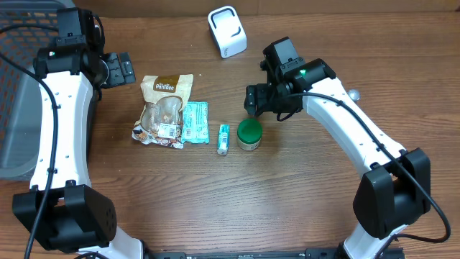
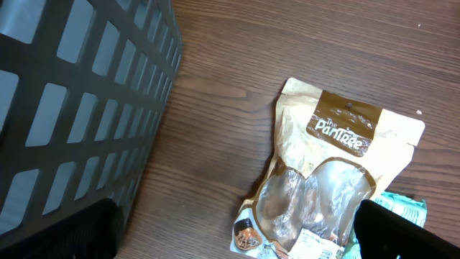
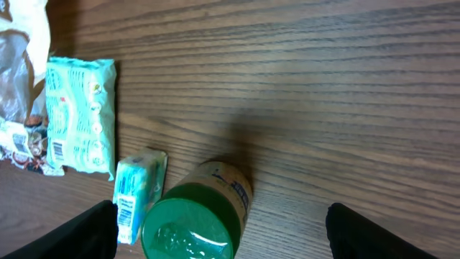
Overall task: Scan the item barcode
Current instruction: 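Move the right gripper left over the green-lidded tub, then lower the right gripper around the green-lidded tub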
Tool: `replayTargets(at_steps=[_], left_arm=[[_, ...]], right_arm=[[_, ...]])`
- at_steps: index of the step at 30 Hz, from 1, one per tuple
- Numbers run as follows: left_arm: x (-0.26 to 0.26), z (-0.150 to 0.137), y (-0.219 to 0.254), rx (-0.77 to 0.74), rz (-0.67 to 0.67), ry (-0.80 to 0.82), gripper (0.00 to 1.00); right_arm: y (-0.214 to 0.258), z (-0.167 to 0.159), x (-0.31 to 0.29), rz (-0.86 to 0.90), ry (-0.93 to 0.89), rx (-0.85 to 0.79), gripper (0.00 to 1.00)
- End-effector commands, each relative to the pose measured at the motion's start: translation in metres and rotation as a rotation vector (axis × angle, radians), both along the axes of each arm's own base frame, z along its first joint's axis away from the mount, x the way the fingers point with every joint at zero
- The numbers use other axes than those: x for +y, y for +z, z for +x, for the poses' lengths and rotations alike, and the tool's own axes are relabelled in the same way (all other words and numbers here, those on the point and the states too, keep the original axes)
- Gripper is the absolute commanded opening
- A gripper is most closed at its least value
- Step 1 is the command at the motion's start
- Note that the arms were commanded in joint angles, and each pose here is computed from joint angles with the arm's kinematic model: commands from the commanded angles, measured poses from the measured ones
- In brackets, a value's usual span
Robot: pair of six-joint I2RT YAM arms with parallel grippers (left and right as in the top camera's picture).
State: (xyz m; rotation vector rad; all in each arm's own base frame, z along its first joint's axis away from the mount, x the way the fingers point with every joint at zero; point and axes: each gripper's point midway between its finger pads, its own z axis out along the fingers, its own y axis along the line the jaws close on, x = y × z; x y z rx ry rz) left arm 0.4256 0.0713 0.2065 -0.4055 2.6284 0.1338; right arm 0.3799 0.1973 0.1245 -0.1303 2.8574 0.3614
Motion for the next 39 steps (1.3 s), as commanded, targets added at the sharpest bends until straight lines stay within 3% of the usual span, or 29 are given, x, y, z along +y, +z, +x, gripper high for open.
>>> replayTargets(at_steps=[1, 39], left_arm=[[0.006, 0.0013, 0.0066, -0.015, 0.016, 0.011, 1.0], [0.006, 0.0013, 0.0066, -0.015, 0.016, 0.011, 1.0]], right_arm=[[0.0035, 0.0019, -0.0038, -0.01, -0.038, -0.013, 0.89], [0.0, -0.0081, -0.007, -0.015, -0.092, 0.041, 0.89]])
